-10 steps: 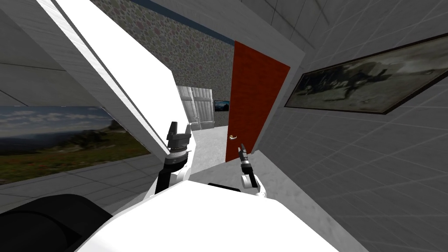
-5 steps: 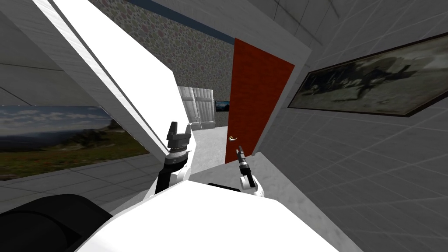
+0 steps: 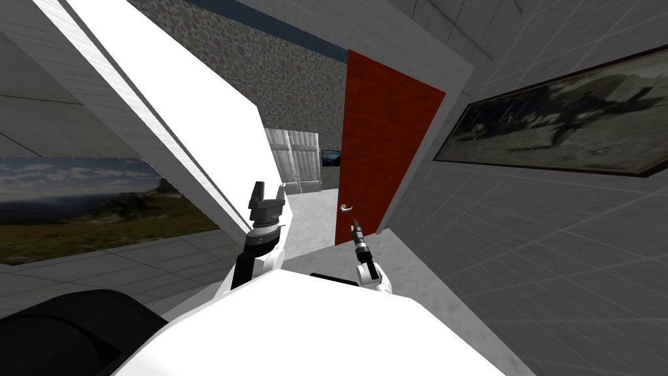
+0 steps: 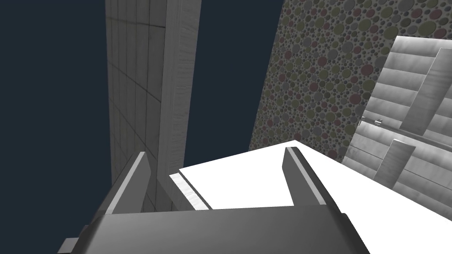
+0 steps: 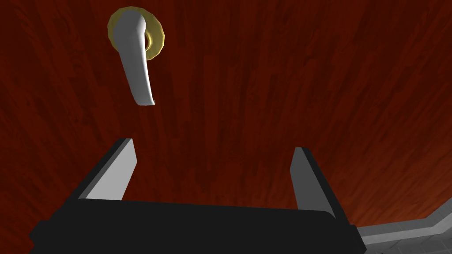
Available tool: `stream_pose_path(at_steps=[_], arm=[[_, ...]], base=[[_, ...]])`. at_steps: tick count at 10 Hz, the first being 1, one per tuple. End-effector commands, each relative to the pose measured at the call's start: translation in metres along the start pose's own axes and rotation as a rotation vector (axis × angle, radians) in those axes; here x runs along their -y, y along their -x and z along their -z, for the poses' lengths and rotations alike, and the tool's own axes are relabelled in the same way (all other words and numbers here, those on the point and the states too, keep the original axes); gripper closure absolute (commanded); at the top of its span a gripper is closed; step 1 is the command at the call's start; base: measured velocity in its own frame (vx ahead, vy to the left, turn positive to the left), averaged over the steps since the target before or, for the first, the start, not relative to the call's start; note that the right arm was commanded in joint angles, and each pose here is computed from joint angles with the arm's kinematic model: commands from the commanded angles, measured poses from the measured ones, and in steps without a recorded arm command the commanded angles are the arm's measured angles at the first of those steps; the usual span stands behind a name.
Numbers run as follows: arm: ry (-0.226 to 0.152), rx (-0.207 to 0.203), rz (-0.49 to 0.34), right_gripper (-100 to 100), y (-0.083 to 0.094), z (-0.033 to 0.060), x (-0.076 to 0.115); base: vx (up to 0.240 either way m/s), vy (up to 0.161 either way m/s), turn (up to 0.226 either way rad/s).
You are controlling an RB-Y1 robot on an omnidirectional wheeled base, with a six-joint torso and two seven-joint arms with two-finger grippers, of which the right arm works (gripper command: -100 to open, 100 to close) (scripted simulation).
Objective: Push the door open
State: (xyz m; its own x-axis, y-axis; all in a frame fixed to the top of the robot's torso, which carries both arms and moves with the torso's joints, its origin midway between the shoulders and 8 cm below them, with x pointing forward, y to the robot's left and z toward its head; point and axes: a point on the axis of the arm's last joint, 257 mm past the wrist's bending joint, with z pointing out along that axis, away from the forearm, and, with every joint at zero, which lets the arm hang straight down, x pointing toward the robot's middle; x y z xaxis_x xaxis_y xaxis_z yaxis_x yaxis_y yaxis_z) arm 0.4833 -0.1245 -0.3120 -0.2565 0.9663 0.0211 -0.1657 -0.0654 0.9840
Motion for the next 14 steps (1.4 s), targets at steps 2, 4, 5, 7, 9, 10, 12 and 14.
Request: stream_pose_path(at_steps=[2,4,5,7,9,10,12,14], arm=[[-0.039,-0.018,0.002,-100,-0.008,0.0026,0.018],[-0.057,-0.024,0.004,-100,-0.010,0.0044,0.026],[-0.072,-0.030,0.005,-100,-0.013,0.0057,0.033],[-0.087,-0.037,0.006,-100,-0.015,0.0072,0.040],[-0.111,-0.047,0.008,-100,-0.019,0.0098,0.050],[-0.111,-0.047,0.008,-100,-0.019,0.0098,0.050],[-0.134,-0.057,0.011,-100,-0.024,0.0126,0.060],[-0.150,-0.064,0.012,-100,-0.027,0.0147,0.067]], base=[[0.071,-0.067,0.069],[0.057,-0.052,0.023],[0.065,-0.057,0.056],[0.063,-0.061,0.044],[0.045,-0.049,0.037],[0.038,-0.036,0.016],[0.043,-0.039,0.036],[0.068,-0.057,0.034]])
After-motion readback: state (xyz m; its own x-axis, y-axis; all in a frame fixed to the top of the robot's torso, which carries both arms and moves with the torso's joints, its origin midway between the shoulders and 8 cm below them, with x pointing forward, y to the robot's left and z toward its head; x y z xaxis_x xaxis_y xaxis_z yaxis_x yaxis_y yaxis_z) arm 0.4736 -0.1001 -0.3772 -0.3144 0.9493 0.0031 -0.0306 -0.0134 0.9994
